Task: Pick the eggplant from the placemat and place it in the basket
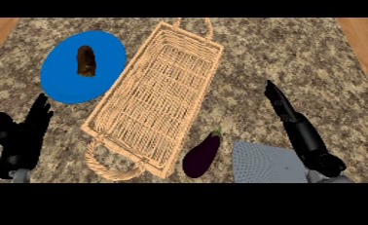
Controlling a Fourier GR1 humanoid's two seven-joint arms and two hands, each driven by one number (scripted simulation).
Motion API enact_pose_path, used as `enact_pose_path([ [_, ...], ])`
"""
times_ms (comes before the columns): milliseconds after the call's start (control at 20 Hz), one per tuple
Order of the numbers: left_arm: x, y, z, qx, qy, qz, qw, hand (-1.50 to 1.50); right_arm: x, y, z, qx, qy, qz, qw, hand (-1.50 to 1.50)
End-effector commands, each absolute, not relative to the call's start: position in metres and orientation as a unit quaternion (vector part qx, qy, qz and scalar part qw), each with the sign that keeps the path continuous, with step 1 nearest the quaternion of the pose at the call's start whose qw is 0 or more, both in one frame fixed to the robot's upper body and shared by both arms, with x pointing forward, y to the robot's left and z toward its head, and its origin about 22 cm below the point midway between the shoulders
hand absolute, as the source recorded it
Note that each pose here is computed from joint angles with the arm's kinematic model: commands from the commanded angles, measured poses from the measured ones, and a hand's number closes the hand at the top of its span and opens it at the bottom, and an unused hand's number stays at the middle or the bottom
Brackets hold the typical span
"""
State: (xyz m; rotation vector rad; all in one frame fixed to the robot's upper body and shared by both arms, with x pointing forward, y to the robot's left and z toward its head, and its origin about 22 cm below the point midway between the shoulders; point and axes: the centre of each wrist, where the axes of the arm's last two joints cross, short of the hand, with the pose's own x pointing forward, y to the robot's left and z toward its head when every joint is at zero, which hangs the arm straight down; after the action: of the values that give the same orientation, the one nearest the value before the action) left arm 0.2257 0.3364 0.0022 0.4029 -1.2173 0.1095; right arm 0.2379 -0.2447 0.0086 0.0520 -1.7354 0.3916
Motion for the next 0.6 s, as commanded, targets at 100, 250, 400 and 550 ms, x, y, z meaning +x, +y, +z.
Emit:
enact_pose_path([
  [100, 0.254, 0.325, 0.043, 0.181, -0.663, -0.035, 0.726, 0.00, 0.245, -0.190, 0.022, 0.093, -0.806, -0.008, 0.584, 1.50],
  [250, 0.267, 0.315, 0.078, 0.178, -0.741, -0.120, 0.636, 0.00, 0.248, -0.164, 0.045, 0.144, -0.825, -0.159, 0.523, 1.50],
  [400, 0.267, 0.301, 0.072, 0.141, -0.735, -0.122, 0.652, 0.00, 0.243, -0.149, 0.074, 0.239, -0.807, -0.267, 0.469, 1.50],
  [550, 0.273, 0.295, 0.075, 0.128, -0.746, -0.153, 0.635, 0.00, 0.234, -0.122, 0.079, 0.153, -0.803, -0.314, 0.483, -1.50],
])
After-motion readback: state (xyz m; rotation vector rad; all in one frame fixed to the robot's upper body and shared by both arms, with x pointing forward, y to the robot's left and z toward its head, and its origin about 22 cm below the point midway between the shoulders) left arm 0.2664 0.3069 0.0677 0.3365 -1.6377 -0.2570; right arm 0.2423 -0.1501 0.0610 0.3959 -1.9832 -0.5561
